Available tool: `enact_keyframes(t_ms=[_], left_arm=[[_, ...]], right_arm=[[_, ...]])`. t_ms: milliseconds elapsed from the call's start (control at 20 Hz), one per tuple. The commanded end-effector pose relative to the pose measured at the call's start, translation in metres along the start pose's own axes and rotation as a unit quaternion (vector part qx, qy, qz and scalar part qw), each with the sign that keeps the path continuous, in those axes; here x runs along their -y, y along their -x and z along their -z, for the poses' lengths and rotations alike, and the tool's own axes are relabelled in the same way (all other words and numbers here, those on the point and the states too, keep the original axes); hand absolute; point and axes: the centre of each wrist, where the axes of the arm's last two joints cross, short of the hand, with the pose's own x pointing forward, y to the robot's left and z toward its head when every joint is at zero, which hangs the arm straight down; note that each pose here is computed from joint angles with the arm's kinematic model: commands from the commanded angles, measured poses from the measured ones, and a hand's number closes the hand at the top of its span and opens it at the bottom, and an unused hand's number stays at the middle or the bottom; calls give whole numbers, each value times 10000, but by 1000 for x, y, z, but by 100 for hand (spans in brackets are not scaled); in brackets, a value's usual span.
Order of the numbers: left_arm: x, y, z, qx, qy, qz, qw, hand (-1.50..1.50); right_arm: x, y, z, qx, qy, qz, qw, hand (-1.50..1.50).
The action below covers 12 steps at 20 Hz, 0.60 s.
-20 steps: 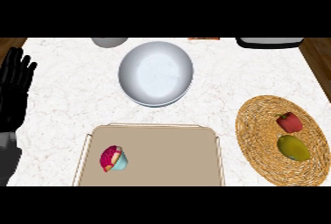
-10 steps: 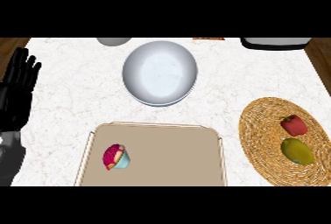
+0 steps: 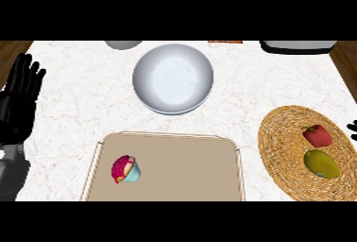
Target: Pick the bell pepper from the placemat and place it in the bowl
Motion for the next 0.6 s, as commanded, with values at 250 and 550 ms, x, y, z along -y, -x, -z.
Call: enact_keyframes(t_ms=[250, 550], left_arm=[[-13, -5, 12, -35, -4, -5, 10000, 0], [-14, -5, 18, 70, -51, 11, 10000, 0]], right_arm=[[-37, 31, 19, 230, -57, 134, 9996, -150], [-26, 31, 47, 539, -61, 207, 9983, -150]])
